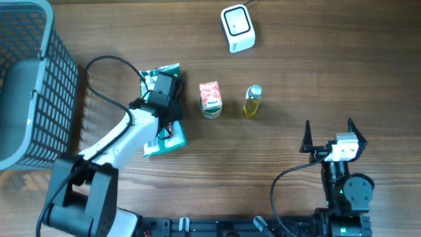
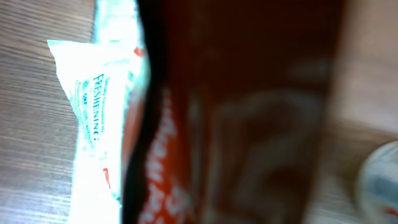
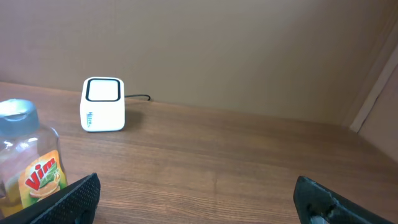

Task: Scan the item barcode
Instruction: 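Lay the green 3M packet on the table left of the carton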

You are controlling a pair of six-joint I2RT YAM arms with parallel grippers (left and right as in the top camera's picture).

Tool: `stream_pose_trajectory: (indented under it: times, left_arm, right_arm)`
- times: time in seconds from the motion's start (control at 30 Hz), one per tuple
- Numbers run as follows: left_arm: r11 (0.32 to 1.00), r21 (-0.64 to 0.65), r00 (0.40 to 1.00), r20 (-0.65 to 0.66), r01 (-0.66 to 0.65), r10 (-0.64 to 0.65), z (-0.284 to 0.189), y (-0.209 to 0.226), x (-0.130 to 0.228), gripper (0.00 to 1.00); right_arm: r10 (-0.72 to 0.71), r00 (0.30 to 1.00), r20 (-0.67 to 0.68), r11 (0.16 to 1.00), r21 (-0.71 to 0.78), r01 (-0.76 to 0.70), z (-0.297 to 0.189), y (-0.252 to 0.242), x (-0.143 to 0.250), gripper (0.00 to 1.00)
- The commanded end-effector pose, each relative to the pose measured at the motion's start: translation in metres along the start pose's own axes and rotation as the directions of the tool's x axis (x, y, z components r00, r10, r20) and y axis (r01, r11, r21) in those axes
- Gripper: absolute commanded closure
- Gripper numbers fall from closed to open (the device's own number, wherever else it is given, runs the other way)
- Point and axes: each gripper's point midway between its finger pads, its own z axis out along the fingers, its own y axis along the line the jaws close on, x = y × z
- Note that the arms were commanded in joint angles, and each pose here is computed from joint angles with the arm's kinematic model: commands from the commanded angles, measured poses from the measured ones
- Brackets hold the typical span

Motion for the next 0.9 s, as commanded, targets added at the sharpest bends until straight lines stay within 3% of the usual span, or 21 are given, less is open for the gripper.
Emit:
stream_pose_trajectory:
  times: [0.0,0.03,0.07,0.17,0.5,0.73,0.87]
  left_arm:
    - [0.995,-0.035,0.995,-0.02,-0.098,0.097,0.01,0.005,0.008,0.39]
    - [0.994,-0.035,0.994,-0.025,-0.104,0.103,0.011,0.005,0.009,0.21]
    - [0.99,-0.018,0.99,-0.034,-0.138,0.137,0.012,0.003,0.011,0.12]
    - [0.974,0.021,0.973,-0.041,-0.225,0.226,0.01,-0.003,0.013,0.0]
    - [0.98,0.057,0.976,0.121,-0.189,0.182,-0.043,-0.004,-0.021,0.0]
    - [0.984,0.031,0.976,0.13,-0.177,0.172,-0.062,0.007,-0.02,0.0]
    - [1.0,-0.017,0.983,0.184,-0.023,0.026,-0.063,0.021,-0.034,0.0]
  right_arm:
    - [-0.009,1.0,0.004,1.0,0.019,0.009,0.0,-0.003,-0.001,0.0]
    - [-0.009,1.0,0.004,1.0,0.019,0.009,0.0,-0.003,-0.001,0.0]
    - [-0.009,1.0,0.004,1.0,0.019,0.009,0.0,-0.003,-0.001,0.0]
    - [-0.009,1.0,0.004,1.0,0.019,0.009,0.0,-0.003,-0.001,0.0]
    - [-0.009,1.0,0.004,1.0,0.019,0.009,0.0,-0.003,-0.001,0.0]
    - [-0.009,1.0,0.004,1.0,0.019,0.009,0.0,-0.003,-0.001,0.0]
    - [-0.009,1.0,0.004,1.0,0.019,0.009,0.0,-0.003,-0.001,0.0]
